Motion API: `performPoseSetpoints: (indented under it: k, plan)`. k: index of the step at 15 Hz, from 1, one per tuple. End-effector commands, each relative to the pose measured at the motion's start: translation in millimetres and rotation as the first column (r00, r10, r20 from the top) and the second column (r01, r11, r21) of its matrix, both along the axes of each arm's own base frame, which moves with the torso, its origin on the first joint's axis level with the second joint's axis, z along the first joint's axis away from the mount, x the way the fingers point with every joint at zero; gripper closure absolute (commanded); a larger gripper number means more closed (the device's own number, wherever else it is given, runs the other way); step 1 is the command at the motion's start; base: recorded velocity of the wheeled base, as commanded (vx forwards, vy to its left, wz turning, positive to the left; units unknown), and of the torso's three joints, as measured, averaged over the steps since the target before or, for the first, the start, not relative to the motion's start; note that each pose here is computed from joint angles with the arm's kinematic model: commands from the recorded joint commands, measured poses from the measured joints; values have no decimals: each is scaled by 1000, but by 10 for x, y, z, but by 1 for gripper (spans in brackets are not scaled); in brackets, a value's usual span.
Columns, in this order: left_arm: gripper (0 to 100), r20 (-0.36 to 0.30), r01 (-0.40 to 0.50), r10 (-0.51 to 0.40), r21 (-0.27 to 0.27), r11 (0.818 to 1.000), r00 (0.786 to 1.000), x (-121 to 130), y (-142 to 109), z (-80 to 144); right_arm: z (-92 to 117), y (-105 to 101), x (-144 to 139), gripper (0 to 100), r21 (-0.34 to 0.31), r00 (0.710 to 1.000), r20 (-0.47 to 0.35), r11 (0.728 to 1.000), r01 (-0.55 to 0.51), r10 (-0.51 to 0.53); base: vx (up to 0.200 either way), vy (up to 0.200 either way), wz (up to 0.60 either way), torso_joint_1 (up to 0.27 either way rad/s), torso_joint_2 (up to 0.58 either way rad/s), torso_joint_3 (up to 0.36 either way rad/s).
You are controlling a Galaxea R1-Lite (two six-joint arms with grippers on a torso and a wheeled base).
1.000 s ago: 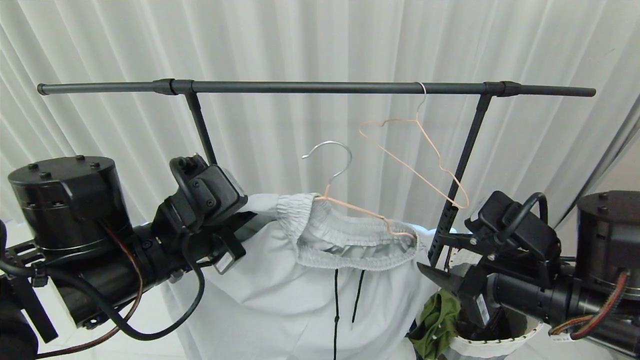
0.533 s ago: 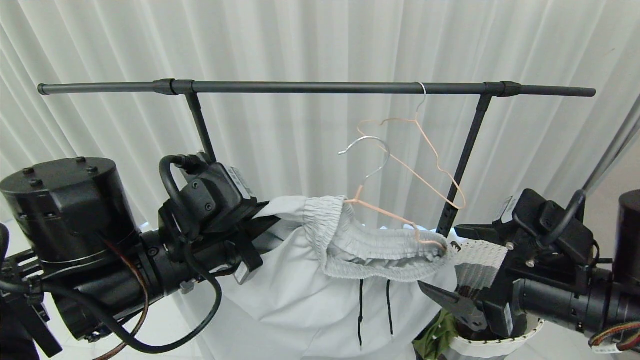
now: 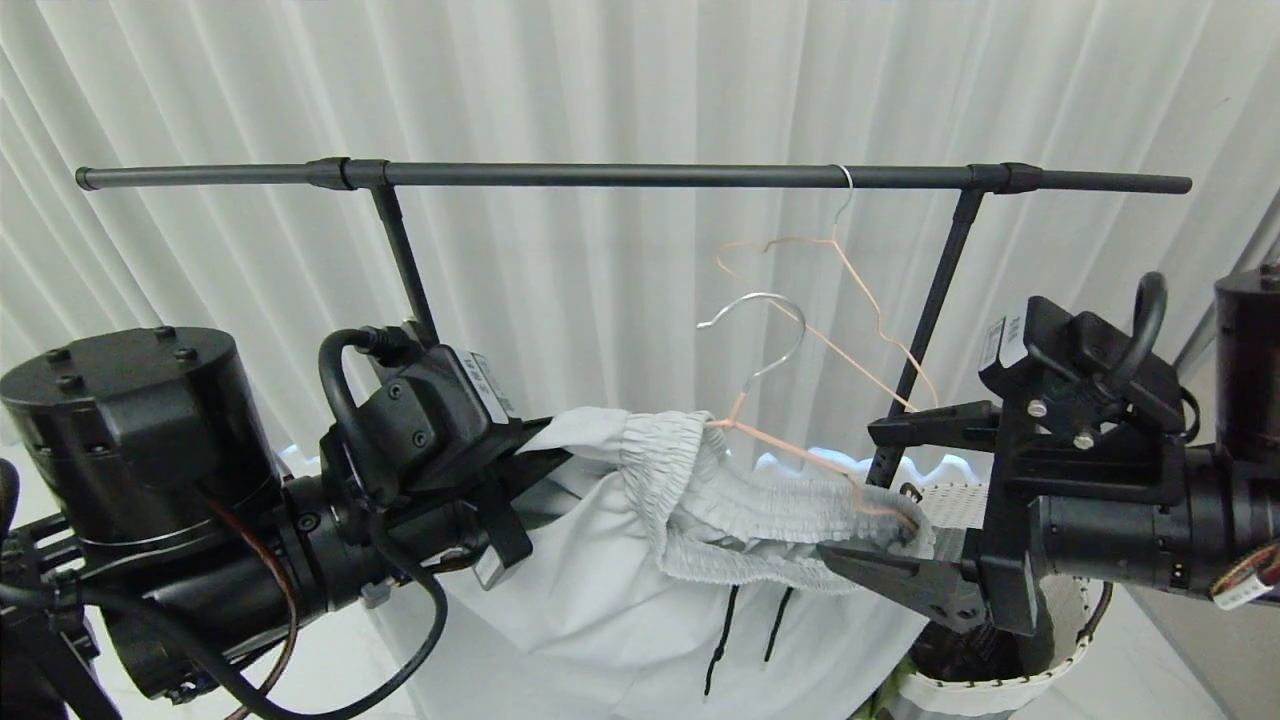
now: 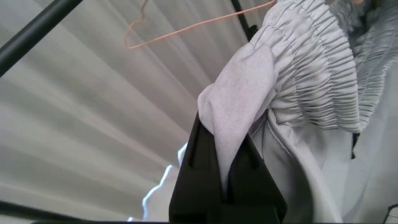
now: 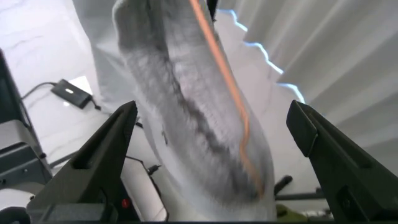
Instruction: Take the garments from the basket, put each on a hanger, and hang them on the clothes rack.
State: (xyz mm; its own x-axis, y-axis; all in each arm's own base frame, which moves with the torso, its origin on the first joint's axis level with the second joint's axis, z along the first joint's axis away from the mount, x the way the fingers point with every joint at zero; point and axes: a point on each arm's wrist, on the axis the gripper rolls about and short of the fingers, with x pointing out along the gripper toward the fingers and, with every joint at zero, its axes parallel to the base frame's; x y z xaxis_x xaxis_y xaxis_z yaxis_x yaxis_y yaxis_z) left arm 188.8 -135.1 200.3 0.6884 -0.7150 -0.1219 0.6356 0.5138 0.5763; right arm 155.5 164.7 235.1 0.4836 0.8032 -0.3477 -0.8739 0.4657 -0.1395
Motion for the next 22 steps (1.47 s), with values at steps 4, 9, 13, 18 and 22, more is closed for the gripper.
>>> performPoseSetpoints:
  k: [4,9,13,18,22]
  plan:
    - [100,23,26,-26,-14,1000,999,-36,-48,15,-224,238,239,0,-68,997,-60,996,-56,52,0,0,0,0,0,0]
    - [100,30,35,-35,-17,999,999,-43,-65,21,-288,273,367,0,-82,996,-74,995,-58,52,0,0,0,0,0,0]
    - [100,33,40,-40,-17,999,999,-50,-73,22,-286,282,363,100,-73,994,-78,994,-81,75,0,0,0,0,0,0]
    - [100,26,38,-38,-13,999,999,-48,-74,2,-268,218,423,100,-91,998,-29,994,-66,63,0,0,0,0,0,0]
    - [0,21,38,-38,-9,999,999,-60,-65,-15,-176,199,422,100,-57,997,40,997,-58,61,0,0,0,0,0,0]
